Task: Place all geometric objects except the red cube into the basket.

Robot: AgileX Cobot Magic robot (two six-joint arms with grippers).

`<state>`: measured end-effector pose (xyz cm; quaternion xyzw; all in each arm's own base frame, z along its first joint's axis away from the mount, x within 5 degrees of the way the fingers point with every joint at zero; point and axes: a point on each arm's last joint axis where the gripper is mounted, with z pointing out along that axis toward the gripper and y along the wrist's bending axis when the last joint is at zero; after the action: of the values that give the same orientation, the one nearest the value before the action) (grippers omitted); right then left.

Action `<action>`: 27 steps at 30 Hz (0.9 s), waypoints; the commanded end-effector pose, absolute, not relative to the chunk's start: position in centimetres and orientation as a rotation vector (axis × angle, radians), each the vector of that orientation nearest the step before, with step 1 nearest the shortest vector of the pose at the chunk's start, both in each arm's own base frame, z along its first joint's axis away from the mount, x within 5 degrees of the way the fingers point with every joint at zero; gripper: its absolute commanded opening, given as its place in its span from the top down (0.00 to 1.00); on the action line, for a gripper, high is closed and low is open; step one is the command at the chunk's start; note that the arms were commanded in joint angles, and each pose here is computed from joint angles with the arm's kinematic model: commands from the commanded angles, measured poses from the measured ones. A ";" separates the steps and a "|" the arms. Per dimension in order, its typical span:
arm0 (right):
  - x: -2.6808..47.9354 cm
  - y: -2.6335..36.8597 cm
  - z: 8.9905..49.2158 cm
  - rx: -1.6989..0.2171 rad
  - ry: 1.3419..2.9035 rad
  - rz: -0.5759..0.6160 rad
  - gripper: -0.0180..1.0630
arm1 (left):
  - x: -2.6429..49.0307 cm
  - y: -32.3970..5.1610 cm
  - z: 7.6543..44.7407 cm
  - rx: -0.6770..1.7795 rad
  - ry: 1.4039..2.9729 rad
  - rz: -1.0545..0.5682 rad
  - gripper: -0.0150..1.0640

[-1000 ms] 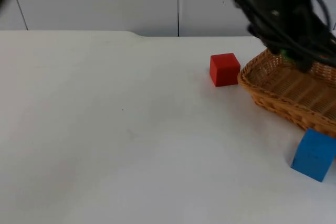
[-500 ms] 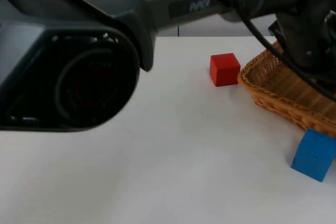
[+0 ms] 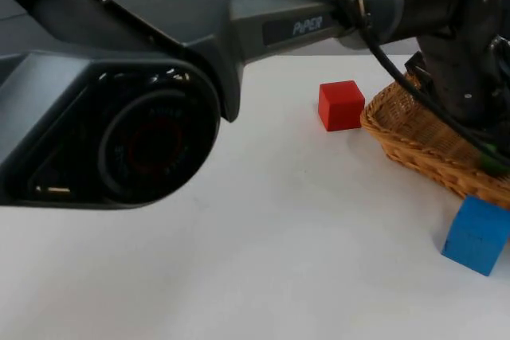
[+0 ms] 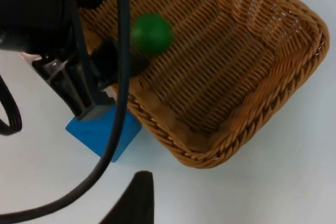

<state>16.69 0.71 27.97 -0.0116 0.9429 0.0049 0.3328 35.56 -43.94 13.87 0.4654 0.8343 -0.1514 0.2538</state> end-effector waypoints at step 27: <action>16.8 0.5 28.2 -0.041 2.442 -0.014 0.01 | 32.4 -40.4 22.1 1.279 2.518 -0.268 0.22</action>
<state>16.71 0.64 27.99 -0.0144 0.9425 -0.0002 0.3340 32.87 -40.38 21.59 0.4456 0.8775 -0.0922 0.1516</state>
